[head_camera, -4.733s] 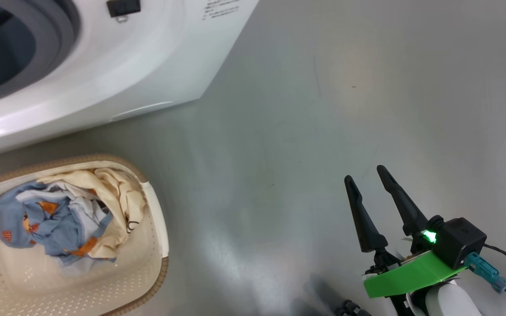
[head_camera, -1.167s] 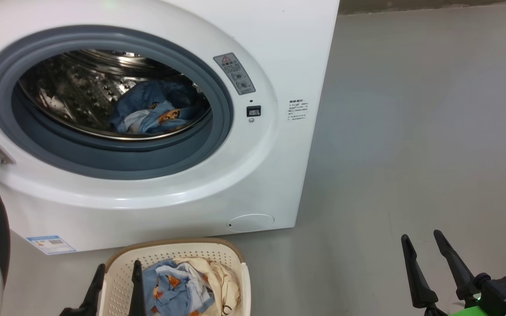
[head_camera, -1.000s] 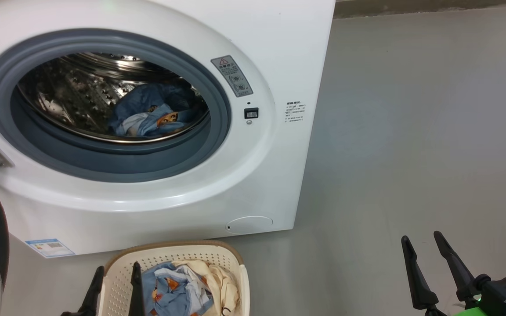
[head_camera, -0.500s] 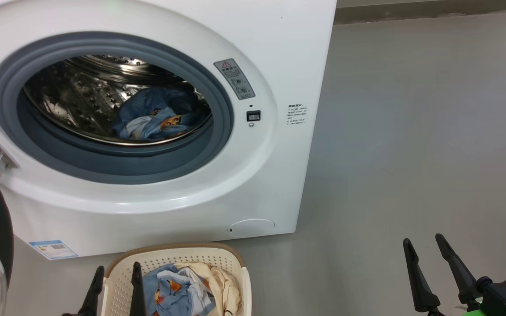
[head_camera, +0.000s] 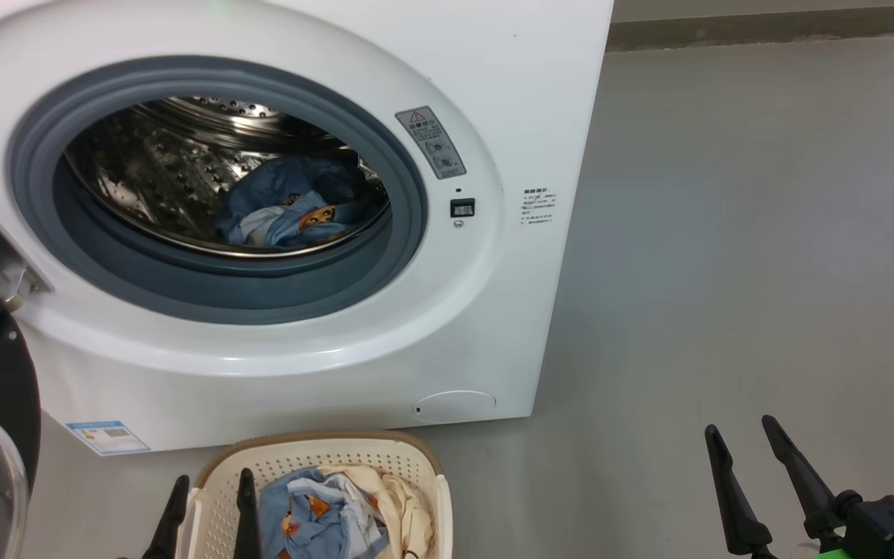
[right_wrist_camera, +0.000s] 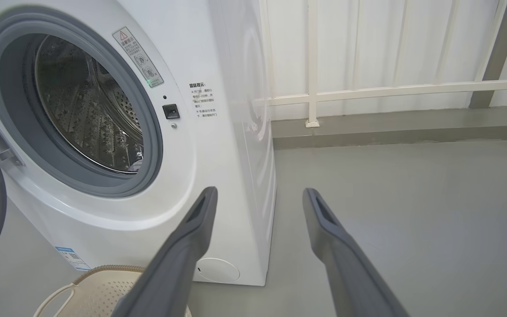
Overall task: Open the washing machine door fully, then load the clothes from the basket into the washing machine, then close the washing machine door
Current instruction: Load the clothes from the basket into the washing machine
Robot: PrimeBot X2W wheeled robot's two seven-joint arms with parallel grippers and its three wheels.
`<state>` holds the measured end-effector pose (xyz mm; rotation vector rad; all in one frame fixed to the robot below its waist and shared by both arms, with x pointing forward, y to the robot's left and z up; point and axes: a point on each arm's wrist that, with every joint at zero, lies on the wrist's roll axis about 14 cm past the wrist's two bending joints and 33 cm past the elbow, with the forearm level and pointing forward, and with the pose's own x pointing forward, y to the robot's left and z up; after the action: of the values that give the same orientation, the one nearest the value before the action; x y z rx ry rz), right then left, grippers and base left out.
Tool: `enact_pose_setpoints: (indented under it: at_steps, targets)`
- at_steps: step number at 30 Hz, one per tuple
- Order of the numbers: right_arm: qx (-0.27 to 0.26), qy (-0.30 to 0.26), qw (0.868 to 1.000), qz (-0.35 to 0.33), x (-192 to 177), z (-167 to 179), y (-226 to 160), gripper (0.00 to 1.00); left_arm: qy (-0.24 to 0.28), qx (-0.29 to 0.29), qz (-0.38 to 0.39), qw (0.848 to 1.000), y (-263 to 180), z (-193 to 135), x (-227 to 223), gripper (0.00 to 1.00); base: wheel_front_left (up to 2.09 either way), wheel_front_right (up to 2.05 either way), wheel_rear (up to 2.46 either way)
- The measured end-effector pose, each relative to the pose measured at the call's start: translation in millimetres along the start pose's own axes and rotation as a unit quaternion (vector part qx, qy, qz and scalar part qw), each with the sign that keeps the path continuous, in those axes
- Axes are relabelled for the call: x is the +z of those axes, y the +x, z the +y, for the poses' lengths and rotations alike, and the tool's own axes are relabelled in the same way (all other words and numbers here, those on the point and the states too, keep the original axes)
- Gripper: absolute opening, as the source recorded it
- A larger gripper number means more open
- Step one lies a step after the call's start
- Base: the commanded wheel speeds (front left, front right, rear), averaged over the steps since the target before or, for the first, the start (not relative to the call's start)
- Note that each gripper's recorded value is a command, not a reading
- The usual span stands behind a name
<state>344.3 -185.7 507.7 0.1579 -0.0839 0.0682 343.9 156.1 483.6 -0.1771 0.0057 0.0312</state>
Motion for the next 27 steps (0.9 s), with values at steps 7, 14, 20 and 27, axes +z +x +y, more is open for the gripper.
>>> enact_pose_setpoints:
  at_steps: [7, 14, 20, 27]
  targets:
    - [0.008, 0.000, 1.000, -0.003, 2.1, 5.0, -0.4, 1.00, 0.000, 0.000, -0.006, 1.000, -1.5, 0.1, 3.5, 1.00, 0.00, 0.00, 0.00]
    - [0.013, 0.000, 1.000, -0.011, 7.0, 8.0, -1.2, 1.00, 0.000, 0.000, -0.014, 1.000, -4.0, 0.3, 8.5, 1.00, 0.00, 0.00, 0.00]
    - [0.016, 0.000, 1.000, -0.012, 7.8, 8.9, -1.2, 1.00, 0.000, 0.001, -0.016, 1.000, -4.6, 0.4, 9.4, 1.00, 0.00, 0.00, 0.00]
    - [0.017, -0.001, 1.000, -0.012, 7.4, 9.2, -0.5, 1.00, -0.004, 0.003, -0.013, 1.000, -4.6, 1.5, 7.7, 1.00, 0.00, 0.00, 0.00]
